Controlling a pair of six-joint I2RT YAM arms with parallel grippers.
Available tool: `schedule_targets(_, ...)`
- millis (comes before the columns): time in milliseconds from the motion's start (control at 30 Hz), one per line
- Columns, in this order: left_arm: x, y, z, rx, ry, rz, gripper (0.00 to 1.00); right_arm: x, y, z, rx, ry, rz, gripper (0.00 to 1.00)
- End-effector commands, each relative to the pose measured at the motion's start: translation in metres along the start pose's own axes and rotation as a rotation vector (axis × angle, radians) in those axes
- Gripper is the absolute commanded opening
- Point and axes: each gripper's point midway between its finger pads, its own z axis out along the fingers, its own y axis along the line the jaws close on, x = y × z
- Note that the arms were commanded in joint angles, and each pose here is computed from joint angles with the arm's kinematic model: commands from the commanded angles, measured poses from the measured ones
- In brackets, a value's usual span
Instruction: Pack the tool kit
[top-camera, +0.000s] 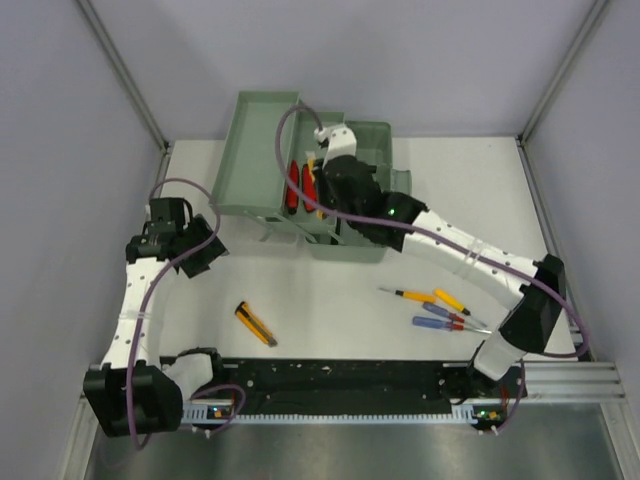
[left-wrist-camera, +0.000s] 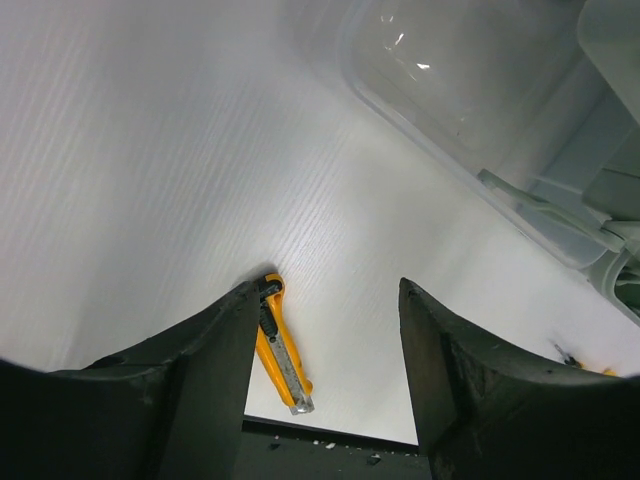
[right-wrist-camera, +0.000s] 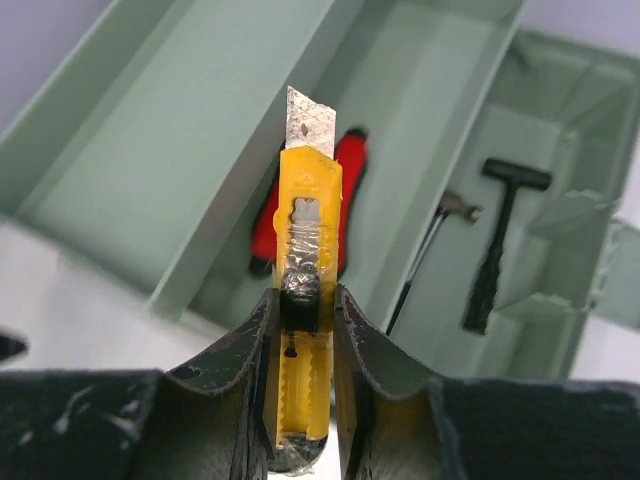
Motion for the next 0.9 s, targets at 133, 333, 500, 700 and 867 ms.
schedule_targets(133, 0.017, 0.000, -0.002, 0.049, 0.041, 0.036, 0.62, -0.051, -0.061, 0.088, 0.109, -0.076, 0.045, 0.14)
schedule_targets(333, 0.030, 0.003, 0.001, 0.054, 0.084, 0.032, 0.61, -0.055, -0.073, 0.148, 0.112, -0.087, 0.047, 0.14)
schedule_targets(500, 0.039, 0.008, 0.006, 0.038, 0.116, 0.027, 0.61, -0.052, -0.075, 0.180, 0.114, -0.114, 0.055, 0.15)
schedule_targets(700, 0.042, 0.010, 0.006, 0.033, 0.122, 0.021, 0.62, -0.040, -0.087, 0.205, 0.111, -0.120, 0.054, 0.17)
schedule_targets(867, 0.044, 0.009, 0.005, 0.038, 0.128, 0.009, 0.64, -0.024, -0.093, 0.222, 0.134, -0.114, 0.030, 0.19)
